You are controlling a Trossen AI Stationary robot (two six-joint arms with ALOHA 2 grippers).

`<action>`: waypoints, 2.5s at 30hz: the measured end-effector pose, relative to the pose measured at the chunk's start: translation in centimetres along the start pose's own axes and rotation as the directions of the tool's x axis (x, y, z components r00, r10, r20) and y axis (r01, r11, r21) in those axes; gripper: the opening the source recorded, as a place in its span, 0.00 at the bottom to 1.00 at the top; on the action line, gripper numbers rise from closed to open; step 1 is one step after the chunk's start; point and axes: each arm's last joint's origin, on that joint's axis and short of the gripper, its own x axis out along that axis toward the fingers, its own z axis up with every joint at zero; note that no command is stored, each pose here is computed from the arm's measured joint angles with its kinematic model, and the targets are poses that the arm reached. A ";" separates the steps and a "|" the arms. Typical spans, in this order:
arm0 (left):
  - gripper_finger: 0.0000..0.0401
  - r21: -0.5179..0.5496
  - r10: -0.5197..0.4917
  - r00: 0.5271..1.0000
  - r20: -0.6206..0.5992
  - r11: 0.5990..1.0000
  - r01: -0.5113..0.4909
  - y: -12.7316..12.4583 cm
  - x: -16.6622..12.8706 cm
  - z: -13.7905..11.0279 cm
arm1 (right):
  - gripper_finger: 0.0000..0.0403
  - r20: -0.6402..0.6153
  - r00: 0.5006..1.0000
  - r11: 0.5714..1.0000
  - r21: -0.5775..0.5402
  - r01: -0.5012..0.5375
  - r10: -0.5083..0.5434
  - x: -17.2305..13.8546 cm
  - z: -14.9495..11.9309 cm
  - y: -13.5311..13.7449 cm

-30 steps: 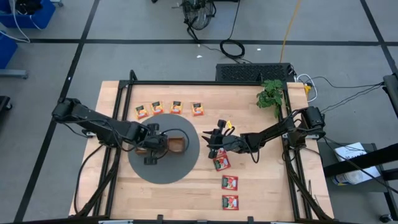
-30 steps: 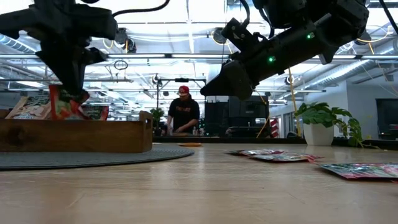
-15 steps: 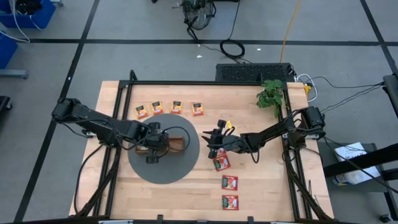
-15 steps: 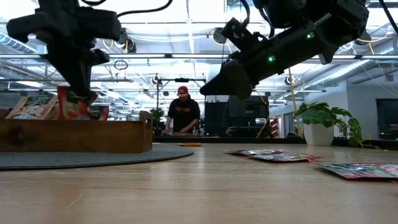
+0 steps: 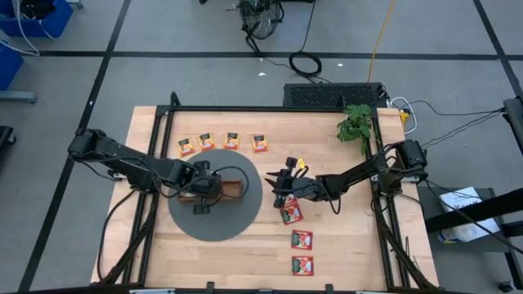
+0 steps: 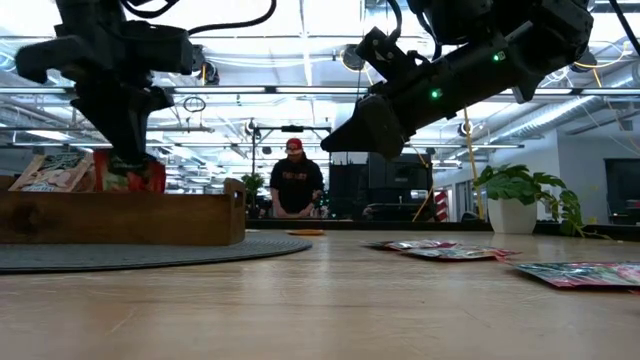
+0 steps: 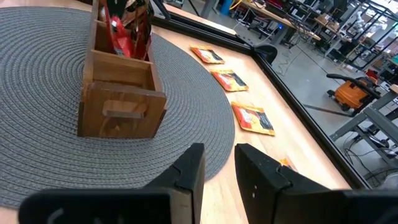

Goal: Pick & Place Tea
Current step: Put the red tea bag into the middle section of the wooden organizer

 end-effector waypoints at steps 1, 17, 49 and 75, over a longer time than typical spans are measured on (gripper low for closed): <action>0.04 -0.010 0.014 1.000 0.005 1.000 -0.014 0.1 0.0 0.0 | 0.19 0.001 1.000 1.000 0.001 0.000 0.000 0.0 0.0 0.0; 0.30 -0.223 0.197 0.980 0.021 0.957 -0.187 2.5 0.2 0.4 | 0.19 0.000 1.000 1.000 0.000 0.000 0.000 0.0 0.0 0.0; 0.33 -0.182 0.166 0.393 0.904 0.983 0.002 3.5 -7.5 -5.9 | 0.19 -0.061 0.932 0.878 -0.363 0.312 -0.357 -4.4 0.1 3.7; 0.33 -0.202 0.165 0.402 0.901 0.978 0.052 3.4 -7.1 -6.0 | 0.60 -0.677 0.704 0.944 -0.043 -0.328 0.214 -2.3 3.1 -1.5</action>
